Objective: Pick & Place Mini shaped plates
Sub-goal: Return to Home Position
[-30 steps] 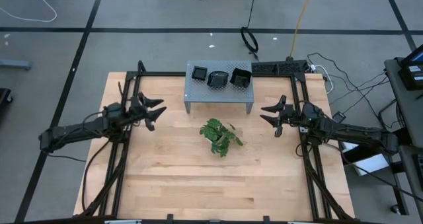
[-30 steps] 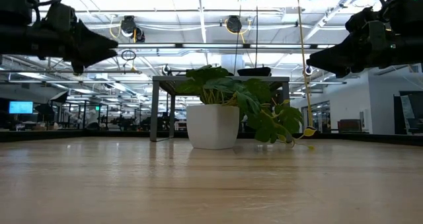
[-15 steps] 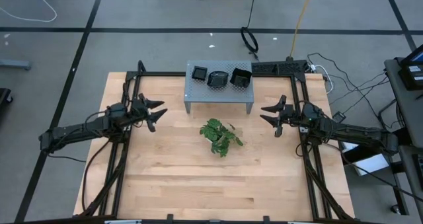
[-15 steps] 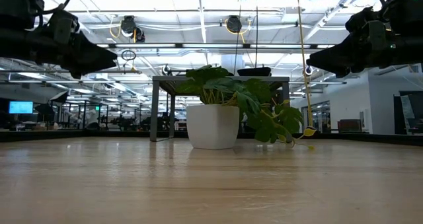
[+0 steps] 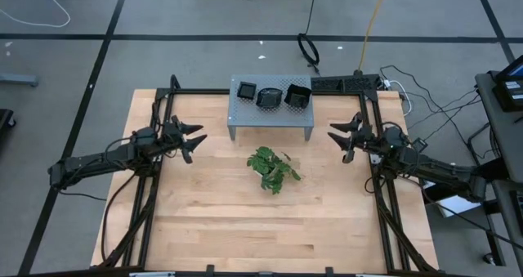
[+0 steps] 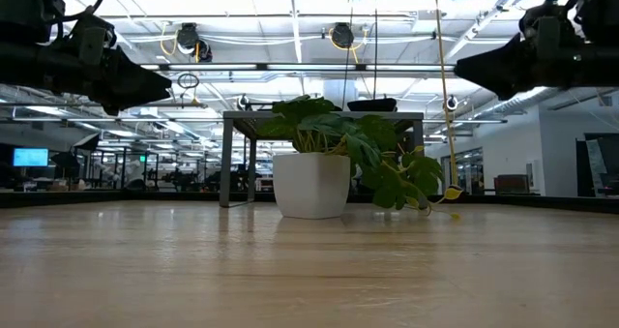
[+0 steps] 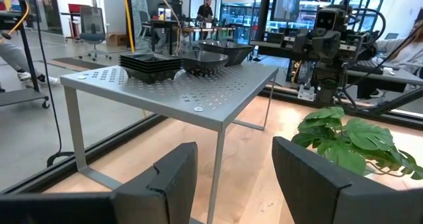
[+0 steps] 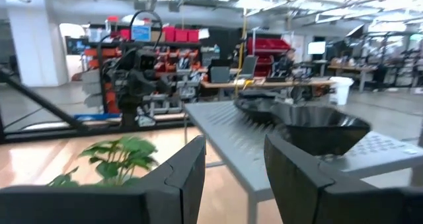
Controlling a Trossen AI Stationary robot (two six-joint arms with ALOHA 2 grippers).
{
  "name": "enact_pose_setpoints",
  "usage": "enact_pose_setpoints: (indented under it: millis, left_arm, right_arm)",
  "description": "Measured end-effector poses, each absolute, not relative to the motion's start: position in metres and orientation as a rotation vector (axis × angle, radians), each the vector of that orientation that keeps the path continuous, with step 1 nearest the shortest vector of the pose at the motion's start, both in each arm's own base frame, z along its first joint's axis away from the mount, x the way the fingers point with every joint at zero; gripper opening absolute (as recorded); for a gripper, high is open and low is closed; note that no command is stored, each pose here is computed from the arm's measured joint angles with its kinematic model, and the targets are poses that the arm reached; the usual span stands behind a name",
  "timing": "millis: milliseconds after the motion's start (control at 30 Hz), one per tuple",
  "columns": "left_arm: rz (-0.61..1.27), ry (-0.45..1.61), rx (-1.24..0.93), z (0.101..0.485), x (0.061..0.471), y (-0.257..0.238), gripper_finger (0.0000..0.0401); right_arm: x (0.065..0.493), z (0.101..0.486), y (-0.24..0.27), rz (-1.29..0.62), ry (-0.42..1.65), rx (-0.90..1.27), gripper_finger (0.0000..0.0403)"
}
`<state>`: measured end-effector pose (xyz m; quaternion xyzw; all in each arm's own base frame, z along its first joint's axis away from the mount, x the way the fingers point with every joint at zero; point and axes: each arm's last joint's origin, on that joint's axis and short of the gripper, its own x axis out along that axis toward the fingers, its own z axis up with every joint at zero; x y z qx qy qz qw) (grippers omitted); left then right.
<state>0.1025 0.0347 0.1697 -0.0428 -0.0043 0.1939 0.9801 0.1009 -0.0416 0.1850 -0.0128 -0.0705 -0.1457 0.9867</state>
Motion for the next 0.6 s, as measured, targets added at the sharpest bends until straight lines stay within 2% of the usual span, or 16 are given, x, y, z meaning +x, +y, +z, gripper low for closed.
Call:
enact_pose_setpoints:
  millis: [600]
  left_arm:
    - [0.391, -0.009, -0.086, 0.1698, 0.1025, 0.0347, 0.02]
  right_arm:
    - [0.0938, 0.1885, -0.049, -0.384, -0.178, -0.045, 0.0142]
